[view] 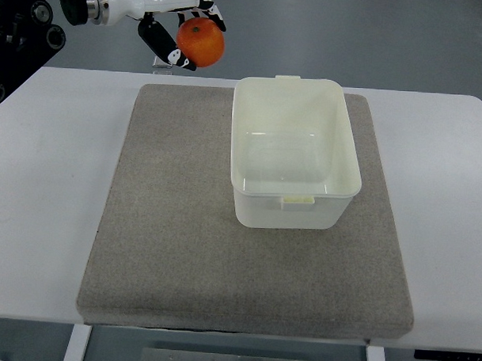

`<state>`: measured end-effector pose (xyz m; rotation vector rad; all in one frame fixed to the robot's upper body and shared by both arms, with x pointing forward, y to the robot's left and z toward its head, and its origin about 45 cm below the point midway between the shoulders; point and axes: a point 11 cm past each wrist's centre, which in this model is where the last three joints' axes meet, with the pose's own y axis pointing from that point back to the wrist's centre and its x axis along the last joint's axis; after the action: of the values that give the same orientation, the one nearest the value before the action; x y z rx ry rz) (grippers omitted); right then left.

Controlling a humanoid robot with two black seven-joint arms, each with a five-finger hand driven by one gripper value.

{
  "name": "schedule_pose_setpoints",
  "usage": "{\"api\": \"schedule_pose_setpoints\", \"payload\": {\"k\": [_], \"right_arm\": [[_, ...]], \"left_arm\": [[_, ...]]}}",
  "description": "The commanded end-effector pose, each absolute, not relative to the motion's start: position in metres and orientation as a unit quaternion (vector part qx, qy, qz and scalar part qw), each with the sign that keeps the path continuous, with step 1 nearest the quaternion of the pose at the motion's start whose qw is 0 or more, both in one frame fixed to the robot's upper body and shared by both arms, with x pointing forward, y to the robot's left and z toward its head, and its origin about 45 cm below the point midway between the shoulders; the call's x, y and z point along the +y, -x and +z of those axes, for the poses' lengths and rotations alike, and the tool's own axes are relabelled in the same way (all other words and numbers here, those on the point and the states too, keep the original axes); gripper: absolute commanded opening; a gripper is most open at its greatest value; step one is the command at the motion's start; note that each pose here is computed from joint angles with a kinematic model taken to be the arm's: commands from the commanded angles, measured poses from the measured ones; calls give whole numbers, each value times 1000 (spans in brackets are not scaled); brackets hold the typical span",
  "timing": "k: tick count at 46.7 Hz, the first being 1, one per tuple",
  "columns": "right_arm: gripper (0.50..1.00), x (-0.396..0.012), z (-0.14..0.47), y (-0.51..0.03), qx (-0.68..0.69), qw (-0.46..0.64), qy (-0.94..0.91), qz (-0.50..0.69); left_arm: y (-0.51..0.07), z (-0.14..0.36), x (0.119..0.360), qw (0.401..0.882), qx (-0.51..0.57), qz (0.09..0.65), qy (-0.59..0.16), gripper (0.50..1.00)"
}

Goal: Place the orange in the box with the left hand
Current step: 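Carry the orange with the left hand over the white box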

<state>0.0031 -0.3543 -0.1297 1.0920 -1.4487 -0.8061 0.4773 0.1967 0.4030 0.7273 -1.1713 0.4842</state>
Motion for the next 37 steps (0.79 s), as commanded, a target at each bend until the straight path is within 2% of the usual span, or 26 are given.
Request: {"api": "schedule_pose_setpoints", "payload": {"k": [1,11,18,25,37], "right_arm": [[926,-354,-130,-3,-611,546,-460,-340],[926,-354,-130,-3,-611,547,-461,-340],[926,-354,-130,-3,-611,547,-461,-340],[926,-354,-130,-3,-611,547,-461,-340],[926,-354,-130,-3,-611,547,-461,-340]], "left_arm": [[-467,398,181,748,-545,198,-323,500],[-453,388,137,764,-554,160,-291,500],[-445,363,112,768,-555,131,-291,500],[-443,341,107,758,-561,118,-310,500],[-441,337,99,764,-558,114,-304,500]]}}
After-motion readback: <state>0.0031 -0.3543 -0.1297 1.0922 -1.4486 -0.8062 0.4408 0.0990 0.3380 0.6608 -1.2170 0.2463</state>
